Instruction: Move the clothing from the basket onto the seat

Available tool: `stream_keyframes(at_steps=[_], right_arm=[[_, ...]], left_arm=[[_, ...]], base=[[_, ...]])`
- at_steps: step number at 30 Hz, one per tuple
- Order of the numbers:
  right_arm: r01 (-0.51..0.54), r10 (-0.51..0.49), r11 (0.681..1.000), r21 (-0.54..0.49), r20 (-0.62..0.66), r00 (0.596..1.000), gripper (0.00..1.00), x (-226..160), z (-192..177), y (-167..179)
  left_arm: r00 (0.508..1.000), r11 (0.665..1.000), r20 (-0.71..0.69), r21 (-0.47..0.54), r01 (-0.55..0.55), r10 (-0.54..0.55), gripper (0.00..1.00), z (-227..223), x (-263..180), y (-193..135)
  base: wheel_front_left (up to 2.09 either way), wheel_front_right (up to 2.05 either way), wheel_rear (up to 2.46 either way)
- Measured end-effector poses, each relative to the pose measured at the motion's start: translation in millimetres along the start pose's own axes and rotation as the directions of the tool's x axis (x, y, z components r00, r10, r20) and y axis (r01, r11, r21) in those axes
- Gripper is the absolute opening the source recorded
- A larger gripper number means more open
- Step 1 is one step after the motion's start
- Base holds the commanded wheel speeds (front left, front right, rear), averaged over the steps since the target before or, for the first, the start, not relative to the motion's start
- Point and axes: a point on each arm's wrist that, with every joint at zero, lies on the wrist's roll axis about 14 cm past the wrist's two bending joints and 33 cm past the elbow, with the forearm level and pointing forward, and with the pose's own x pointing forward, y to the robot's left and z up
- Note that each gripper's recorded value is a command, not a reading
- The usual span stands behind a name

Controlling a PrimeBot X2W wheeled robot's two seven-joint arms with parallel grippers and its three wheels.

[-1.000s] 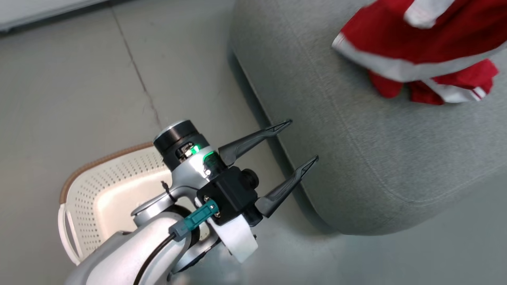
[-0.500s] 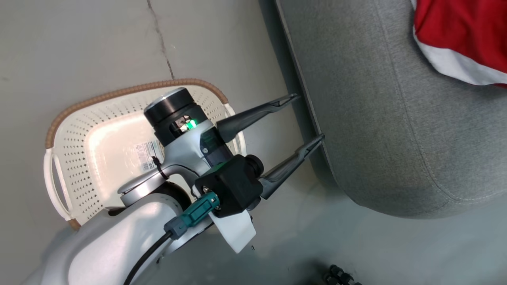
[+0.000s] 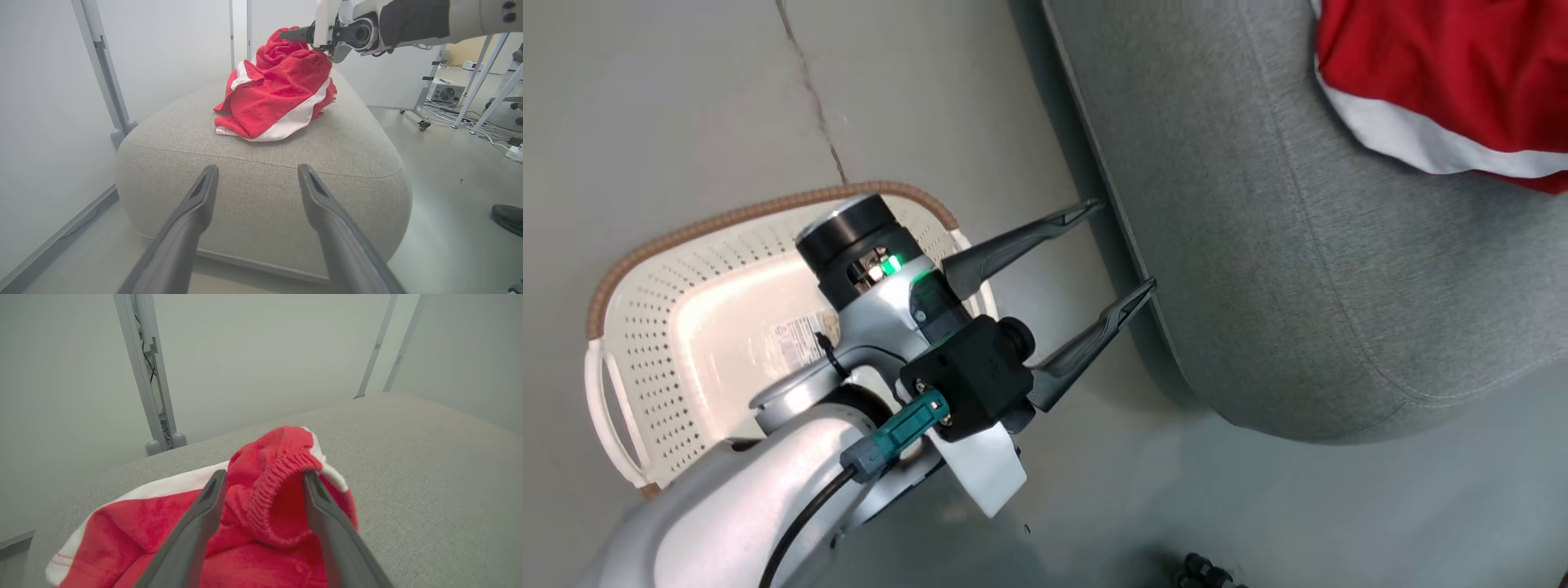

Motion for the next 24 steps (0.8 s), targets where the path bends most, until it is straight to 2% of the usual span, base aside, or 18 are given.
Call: stream_keyframes(at_steps=[7,14,20,24], right_arm=[[-0.005,0.005,1.0,-0.013,-0.019,1.0,1.0,-44,0,-19],[-0.033,0.032,0.999,0.01,0.051,0.998,1.0,-80,19,-24],[-0.126,0.119,0.991,0.042,0.135,0.984,1.0,-109,34,3],[-0.219,0.203,0.974,0.063,0.195,0.96,1.0,-128,42,42]], left_arm=[[0.999,0.999,0.023,-0.025,-0.026,0.027,1.0,23,-6,-28],[0.995,0.995,0.013,-0.03,-0.094,0.094,1.0,38,-21,-46],[0.975,0.975,0.034,-0.019,-0.221,0.221,1.0,57,-43,-49],[0.942,0.943,0.045,-0.014,-0.331,0.331,1.0,66,-66,-42]], base=[[0.0,0.0,0.0],[0.0,0.0,0.0],[0.0,0.0,0.0],[0.0,0.0,0.0]])
